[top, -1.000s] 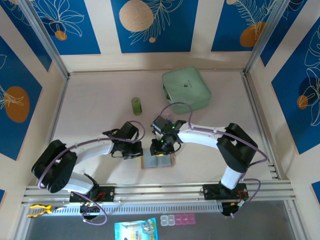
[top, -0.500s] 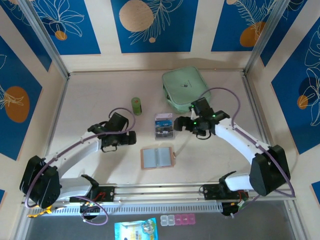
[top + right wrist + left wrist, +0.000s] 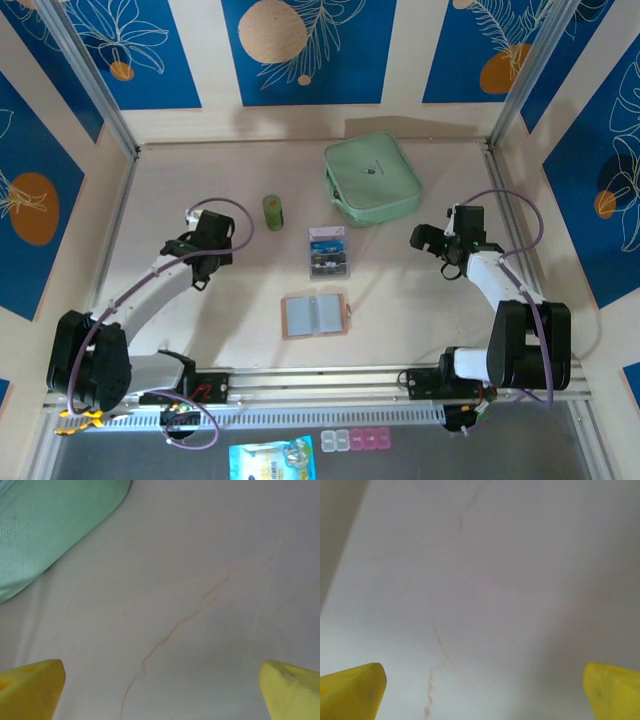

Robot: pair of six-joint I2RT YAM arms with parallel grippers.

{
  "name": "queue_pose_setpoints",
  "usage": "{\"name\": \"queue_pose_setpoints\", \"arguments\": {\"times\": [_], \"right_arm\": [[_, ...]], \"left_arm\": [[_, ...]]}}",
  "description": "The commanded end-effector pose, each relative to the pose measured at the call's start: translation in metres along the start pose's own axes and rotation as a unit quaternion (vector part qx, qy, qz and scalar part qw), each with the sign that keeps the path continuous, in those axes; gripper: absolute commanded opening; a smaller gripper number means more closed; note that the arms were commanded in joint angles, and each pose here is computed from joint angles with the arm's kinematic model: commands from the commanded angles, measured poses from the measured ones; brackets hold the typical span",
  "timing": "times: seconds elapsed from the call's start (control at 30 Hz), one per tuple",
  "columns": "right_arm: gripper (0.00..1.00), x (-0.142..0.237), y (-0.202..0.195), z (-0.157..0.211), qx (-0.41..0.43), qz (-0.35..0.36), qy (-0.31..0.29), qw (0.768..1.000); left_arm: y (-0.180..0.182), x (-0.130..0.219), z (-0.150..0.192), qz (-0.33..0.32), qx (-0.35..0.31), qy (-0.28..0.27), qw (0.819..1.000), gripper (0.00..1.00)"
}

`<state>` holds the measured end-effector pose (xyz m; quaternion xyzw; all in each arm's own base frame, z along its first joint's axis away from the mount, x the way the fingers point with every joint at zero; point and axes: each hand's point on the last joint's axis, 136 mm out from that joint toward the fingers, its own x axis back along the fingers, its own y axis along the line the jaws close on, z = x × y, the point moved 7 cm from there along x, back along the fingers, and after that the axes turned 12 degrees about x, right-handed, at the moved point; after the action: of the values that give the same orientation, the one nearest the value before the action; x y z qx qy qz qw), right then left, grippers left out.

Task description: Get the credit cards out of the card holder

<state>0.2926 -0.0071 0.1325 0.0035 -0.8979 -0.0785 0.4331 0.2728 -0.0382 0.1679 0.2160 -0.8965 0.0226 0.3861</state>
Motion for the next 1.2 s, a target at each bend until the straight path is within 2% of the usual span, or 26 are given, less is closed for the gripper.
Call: {"name": "queue_pose_setpoints", "arguments": {"times": [0.0, 0.17, 0.3, 0.4, 0.47, 0.57, 0.73, 0.77, 0.83, 1.17], "right_arm": [[0.99, -0.011, 0.003, -0.024, 0.075, -0.010, -0.112, 0.991], [0.99, -0.024, 0.002, -0.034, 0.096, -0.002, -0.168, 0.981], [0.99, -0.028, 0.007, -0.039, 0.100, -0.025, -0.207, 0.973], [0.99, -0.035, 0.019, -0.034, 0.136, -0.036, -0.215, 0.966], [0.99, -0.036, 0.028, -0.032, 0.165, -0.038, -0.221, 0.960], [0.99, -0.035, 0.028, -0.029, 0.166, -0.044, -0.229, 0.958], [0.99, -0.037, 0.027, -0.020, 0.169, -0.059, -0.250, 0.952], [0.99, -0.037, 0.027, -0.019, 0.169, -0.057, -0.246, 0.953], [0.99, -0.037, 0.027, -0.019, 0.169, -0.056, -0.246, 0.953], [0.99, -0.037, 0.025, -0.019, 0.164, -0.045, -0.249, 0.953]], "left_arm": [[0.004, -0.019, -0.010, -0.023, -0.027, -0.081, 0.996, 0.99], [0.004, -0.039, -0.016, 0.011, -0.006, -0.176, 0.984, 0.99], [-0.003, -0.056, -0.018, 0.041, -0.006, -0.219, 0.975, 0.99], [-0.007, -0.063, -0.024, 0.057, -0.006, -0.223, 0.973, 0.99], [-0.008, -0.069, -0.022, 0.099, 0.012, -0.227, 0.969, 0.99], [-0.009, -0.075, -0.018, 0.121, 0.011, -0.215, 0.969, 0.99], [-0.010, -0.077, -0.006, 0.184, 0.006, -0.224, 0.957, 0.99], [-0.010, -0.077, -0.006, 0.190, 0.006, -0.247, 0.950, 0.99], [-0.009, -0.079, -0.005, 0.185, 0.008, -0.221, 0.958, 0.99], [-0.010, -0.078, -0.005, 0.191, 0.004, -0.233, 0.954, 1.00]]}}
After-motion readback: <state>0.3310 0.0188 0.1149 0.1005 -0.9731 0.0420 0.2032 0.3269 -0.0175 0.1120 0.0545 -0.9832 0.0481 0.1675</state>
